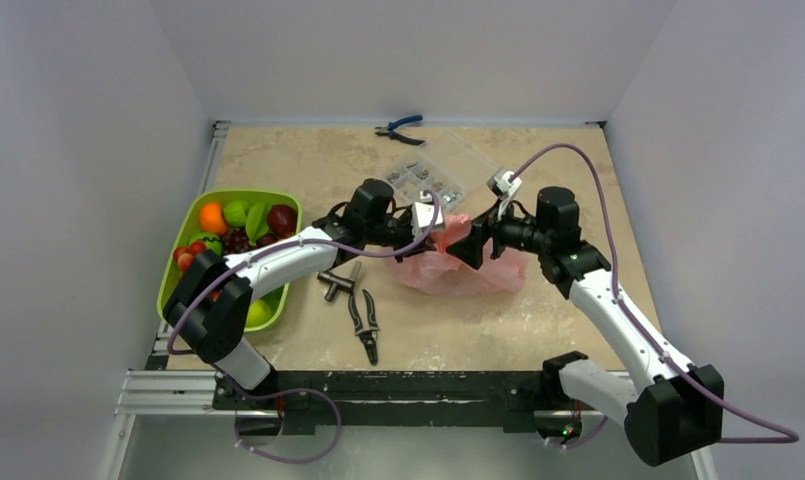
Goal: Place the fake fruits into the plastic bag and tie a complex knot
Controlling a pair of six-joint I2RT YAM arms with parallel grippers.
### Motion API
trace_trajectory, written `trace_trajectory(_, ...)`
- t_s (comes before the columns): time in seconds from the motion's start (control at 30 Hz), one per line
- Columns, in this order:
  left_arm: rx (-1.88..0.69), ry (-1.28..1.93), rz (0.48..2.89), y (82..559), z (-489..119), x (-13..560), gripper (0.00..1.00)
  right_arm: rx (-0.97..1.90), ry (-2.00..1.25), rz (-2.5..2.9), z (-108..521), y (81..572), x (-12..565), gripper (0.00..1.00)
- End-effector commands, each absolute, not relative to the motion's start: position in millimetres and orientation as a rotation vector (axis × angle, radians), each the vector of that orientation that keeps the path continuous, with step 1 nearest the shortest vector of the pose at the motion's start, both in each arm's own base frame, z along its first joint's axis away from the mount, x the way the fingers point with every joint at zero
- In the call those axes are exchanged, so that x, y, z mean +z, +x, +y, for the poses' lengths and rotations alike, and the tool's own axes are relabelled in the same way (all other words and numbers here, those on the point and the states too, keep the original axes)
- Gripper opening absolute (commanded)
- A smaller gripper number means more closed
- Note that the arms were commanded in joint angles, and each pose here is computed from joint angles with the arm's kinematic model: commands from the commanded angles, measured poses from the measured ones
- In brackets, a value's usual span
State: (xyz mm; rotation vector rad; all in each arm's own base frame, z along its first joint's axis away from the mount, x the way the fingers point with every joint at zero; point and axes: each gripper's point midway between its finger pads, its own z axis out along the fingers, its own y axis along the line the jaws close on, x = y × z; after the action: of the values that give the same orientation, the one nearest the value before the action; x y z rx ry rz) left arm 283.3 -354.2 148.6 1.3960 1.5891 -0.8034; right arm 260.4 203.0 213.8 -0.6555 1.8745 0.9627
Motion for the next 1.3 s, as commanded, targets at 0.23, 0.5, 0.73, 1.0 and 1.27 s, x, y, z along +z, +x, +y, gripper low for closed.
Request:
trace_trajectory(0.23, -1.025, 1.422, 1.467, 257.9, -361.0, 203.4, 0.0, 0.59, -1.22, 1.613, 198.4, 298.0, 208.4, 0.99)
trace_trajectory(0.5, -1.031, 1.467, 1.411, 252.7, -360.2, 214.3, 0.0, 0.512, -1.416, 1.474, 216.1, 305.4, 211.8, 0.91)
trace_trajectory(0.73, -1.096, 1.411, 1.388, 253.0, -353.5, 241.4, 0.0, 0.466, -1.416, 1.49, 222.2, 312.8, 201.9, 0.61)
trace_trajectory(1.0, -1.09, 1.439, 1.388, 254.5, -348.1, 235.0, 0.0, 0.401, -1.6, 1.413, 211.8, 303.3, 202.5, 0.46)
trace_trajectory(1.27, -0.934, 1.435, 1.492, 267.7, -351.6, 211.8, 0.0, 0.564, -1.445, 1.543, 228.7, 311.4, 210.1, 0.0)
